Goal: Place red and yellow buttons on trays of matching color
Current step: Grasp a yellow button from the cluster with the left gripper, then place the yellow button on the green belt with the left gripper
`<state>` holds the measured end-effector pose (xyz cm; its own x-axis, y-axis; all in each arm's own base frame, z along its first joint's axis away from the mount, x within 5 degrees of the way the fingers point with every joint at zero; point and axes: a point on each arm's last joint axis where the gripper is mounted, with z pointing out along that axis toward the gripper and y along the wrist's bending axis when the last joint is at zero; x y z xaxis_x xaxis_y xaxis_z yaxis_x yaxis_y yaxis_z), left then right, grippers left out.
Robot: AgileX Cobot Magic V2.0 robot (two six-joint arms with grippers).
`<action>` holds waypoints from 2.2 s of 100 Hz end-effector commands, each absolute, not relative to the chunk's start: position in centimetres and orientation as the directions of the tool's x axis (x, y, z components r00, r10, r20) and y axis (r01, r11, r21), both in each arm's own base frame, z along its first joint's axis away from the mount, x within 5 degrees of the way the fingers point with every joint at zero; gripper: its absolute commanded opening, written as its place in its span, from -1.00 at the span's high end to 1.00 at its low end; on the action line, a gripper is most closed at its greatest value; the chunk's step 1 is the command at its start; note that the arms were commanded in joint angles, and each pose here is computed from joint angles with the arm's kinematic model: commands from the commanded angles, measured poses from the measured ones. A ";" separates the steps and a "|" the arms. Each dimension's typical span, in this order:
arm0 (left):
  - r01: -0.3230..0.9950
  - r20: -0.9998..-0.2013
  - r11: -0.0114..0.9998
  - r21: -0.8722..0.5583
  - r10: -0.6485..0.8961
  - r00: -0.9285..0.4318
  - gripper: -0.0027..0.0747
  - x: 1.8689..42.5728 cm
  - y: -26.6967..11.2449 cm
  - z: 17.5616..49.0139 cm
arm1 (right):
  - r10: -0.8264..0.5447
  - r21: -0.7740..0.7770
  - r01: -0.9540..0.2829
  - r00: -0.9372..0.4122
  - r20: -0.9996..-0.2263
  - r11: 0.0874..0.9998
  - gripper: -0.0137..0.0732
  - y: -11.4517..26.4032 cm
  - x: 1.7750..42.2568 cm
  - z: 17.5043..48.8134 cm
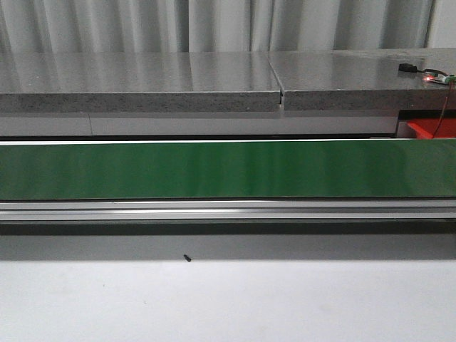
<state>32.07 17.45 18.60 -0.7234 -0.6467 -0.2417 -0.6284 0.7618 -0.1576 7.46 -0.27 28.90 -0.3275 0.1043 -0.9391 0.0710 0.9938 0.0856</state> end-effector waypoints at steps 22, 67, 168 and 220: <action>-0.596 -0.406 0.780 -0.194 -0.616 -0.675 0.39 30.6 16.6 24.9 | 0.083 0.069 0.067 -0.241 -0.967 0.995 0.84 -0.4 7.6 30.3; -0.455 -0.545 0.868 -0.200 -0.484 -0.684 0.39 29.2 11.7 31.2 | 0.083 0.069 0.067 -0.241 -0.967 0.995 0.84 -0.4 7.6 30.3; -0.397 -0.425 0.879 -0.265 -0.476 -0.770 -0.48 31.3 9.6 28.5 | 0.083 0.069 0.067 -0.241 -0.967 0.995 0.84 -0.4 7.6 30.3; -0.329 -0.532 0.916 -0.230 -0.402 -0.746 -0.48 28.3 10.2 32.5 | 0.083 0.069 0.067 -0.241 -0.967 0.995 0.84 -0.4 7.6 30.3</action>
